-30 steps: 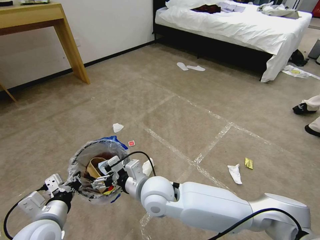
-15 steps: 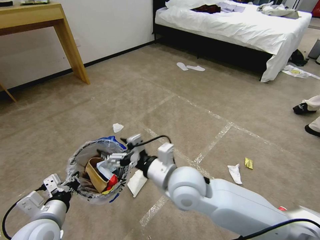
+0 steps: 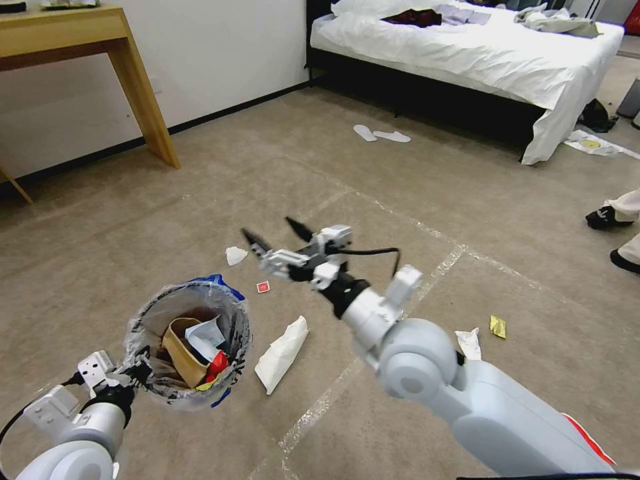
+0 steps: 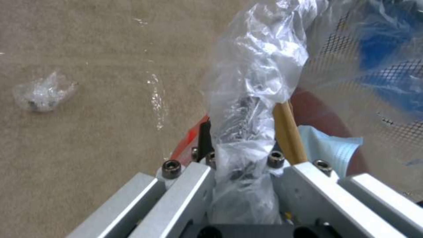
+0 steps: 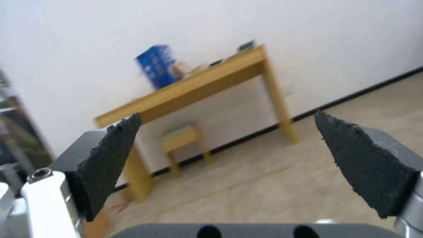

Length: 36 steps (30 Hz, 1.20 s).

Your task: Pick up the trash bin and place the garbage on the floor into it.

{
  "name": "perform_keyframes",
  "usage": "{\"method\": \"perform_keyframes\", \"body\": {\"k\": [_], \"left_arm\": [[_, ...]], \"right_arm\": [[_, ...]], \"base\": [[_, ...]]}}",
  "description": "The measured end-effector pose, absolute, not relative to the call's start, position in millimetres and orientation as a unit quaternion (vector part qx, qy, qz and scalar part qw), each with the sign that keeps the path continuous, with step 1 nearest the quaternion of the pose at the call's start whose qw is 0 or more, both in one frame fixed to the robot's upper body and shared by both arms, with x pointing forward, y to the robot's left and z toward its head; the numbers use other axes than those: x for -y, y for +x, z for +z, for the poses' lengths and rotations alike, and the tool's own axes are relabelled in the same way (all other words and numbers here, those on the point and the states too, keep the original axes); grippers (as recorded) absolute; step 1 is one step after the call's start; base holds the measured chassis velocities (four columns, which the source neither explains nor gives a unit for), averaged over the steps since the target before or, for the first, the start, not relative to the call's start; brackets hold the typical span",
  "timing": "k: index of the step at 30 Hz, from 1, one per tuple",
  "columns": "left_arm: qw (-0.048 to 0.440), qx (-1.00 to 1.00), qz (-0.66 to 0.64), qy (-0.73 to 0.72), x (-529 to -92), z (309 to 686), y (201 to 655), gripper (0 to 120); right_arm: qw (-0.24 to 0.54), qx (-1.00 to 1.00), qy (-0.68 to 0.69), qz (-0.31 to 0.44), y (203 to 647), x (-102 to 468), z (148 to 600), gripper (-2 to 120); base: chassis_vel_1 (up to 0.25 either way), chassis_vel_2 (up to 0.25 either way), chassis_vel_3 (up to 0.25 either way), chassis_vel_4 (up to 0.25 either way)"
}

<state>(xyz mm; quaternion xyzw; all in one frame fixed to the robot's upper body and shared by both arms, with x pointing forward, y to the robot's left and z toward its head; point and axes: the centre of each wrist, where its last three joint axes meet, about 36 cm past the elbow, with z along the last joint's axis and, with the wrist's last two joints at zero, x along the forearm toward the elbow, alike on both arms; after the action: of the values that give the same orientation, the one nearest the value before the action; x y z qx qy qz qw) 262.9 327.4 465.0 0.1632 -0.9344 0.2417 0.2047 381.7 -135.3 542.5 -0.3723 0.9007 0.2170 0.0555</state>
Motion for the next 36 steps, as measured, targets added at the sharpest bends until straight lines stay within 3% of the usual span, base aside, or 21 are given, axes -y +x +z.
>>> {"method": "perform_keyframes", "body": {"k": [6, 15, 21, 36], "left_arm": [[0.201, 0.934, 0.243, 0.167, -329, 466, 263, 1], [0.195, 0.933, 0.242, 0.179, -336, 468, 261, 1], [0.198, 0.932, 0.241, 0.184, -339, 465, 260, 1], [0.198, 0.932, 0.241, 0.183, -337, 467, 258, 1]], "right_arm": [[0.141, -0.925, -0.306, 0.177, 385, 160, 528, 100], [0.198, -0.935, -0.253, 0.150, 381, 181, 498, 100], [0.208, -0.940, -0.237, 0.132, 382, 185, 477, 100], [0.195, -0.941, -0.241, 0.135, 383, 177, 474, 100]], "base": [[0.000, 0.000, 0.000, 0.000], [0.000, 0.000, 0.000, 0.000], [0.000, 0.000, 0.000, 0.000], [-0.025, 0.026, 0.026, -0.028]]}}
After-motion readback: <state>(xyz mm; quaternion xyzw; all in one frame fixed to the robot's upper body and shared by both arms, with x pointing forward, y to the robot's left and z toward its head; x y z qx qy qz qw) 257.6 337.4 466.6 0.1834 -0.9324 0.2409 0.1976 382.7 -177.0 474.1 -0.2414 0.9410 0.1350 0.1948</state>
